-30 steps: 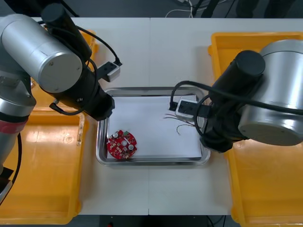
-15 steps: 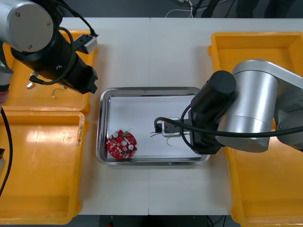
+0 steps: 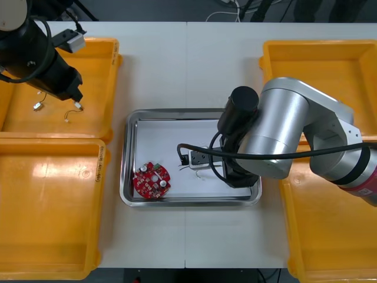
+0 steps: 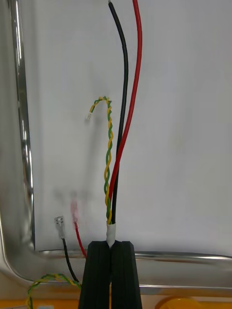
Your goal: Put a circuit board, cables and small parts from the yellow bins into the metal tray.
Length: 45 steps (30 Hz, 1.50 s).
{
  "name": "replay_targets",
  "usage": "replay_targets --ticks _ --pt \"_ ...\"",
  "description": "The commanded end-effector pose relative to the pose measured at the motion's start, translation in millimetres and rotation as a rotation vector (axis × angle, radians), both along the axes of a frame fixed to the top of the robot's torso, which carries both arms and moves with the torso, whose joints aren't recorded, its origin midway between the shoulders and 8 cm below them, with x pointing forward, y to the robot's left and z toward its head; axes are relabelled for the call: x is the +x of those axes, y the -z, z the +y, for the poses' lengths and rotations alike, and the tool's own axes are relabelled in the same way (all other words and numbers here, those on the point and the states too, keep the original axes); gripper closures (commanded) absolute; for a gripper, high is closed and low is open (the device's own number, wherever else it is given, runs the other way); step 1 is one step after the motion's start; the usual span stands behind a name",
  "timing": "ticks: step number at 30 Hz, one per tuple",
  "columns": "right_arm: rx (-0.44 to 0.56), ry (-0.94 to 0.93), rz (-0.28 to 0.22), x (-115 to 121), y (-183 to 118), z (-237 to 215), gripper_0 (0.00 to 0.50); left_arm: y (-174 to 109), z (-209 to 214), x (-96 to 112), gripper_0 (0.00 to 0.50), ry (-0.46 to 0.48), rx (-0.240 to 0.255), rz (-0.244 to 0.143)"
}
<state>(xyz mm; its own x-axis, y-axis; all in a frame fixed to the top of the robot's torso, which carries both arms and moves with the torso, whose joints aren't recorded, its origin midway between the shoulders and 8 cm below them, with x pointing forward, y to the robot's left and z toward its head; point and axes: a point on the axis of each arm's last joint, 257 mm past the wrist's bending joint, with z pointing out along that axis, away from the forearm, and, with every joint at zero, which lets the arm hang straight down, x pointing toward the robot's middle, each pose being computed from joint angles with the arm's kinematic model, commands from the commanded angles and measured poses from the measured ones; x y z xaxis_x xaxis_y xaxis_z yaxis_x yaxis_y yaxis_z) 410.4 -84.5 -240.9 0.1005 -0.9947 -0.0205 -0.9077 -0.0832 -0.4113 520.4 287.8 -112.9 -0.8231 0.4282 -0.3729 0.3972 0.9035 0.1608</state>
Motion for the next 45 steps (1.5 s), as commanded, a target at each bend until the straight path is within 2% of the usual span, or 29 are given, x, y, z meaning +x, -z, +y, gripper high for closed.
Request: replay_targets --ticks 1,4,9,15,20,24,30,32,34,35,36,37,38,39,45 --pt "-0.047 -0.09 -0.073 2.7 -2.9 19.8 0.5 -48.9 35.4 14.3 0.0 -0.047 0.038 -0.068" --pt "-0.073 -0.109 -0.088 1.2 5.0 19.6 0.5 -50.3 49.5 15.0 0.0 -0.065 0.044 -0.062" --pt "-0.095 -0.132 -0.086 -1.5 19.3 20.1 0.5 -51.9 77.5 18.7 0.0 -0.079 0.117 -0.071" --pt "-0.086 -0.143 -0.089 4.5 32.2 27.9 0.5 -52.5 94.4 33.5 0.0 -0.075 0.077 -0.113" --pt "-0.082 -0.144 -0.097 10.0 34.5 30.3 0.5 -52.3 104.5 47.9 0.0 -0.062 0.086 -0.157" --pt "-0.083 -0.145 -0.096 11.2 35.7 30.2 0.5 -49.3 111.2 56.9 0.0 -0.073 0.084 -0.18" --pt "-0.084 -0.15 -0.09 9.0 36.6 30.8 0.5 -37.1 118.3 68.0 0.0 -0.08 0.066 -0.192" --pt "-0.087 -0.148 -0.09 9.5 36.8 29.9 0.444 -32.6 121.7 70.8 0.0 -0.083 0.064 -0.194" --pt "-0.088 -0.15 -0.091 9.2 36.4 30.1 0.309 -28.1 124.6 73.8 0.0 -0.082 0.063 -0.196" --pt "-0.087 -0.149 -0.091 9.6 36.0 30.1 0.262 -26.4 125.1 74.8 0.0 -0.081 0.062 -0.197" --pt "-0.089 -0.148 -0.089 9.1 36.7 29.5 0.185 -25.3 126.3 76.0 0.0 -0.079 0.064 -0.199" --pt "-0.091 -0.147 -0.09 9.6 36.4 29.0 0.079 -23.7 127.1 77.1 0.0 -0.077 0.067 -0.2" --pt "-0.091 -0.147 -0.09 9.6 36.4 29.0 0.079 -23.7 127.1 77.1 0.0 -0.077 0.067 -0.2" --pt "-0.089 -0.143 -0.089 9.3 36.2 29.0 0.0 -19.6 128.7 78.4 0.0 -0.075 0.071 -0.198" --pt "-0.096 -0.135 -0.093 10.8 35.0 26.3 0.0 -10.2 132.1 83.5 0.0 -0.07 0.086 -0.199"
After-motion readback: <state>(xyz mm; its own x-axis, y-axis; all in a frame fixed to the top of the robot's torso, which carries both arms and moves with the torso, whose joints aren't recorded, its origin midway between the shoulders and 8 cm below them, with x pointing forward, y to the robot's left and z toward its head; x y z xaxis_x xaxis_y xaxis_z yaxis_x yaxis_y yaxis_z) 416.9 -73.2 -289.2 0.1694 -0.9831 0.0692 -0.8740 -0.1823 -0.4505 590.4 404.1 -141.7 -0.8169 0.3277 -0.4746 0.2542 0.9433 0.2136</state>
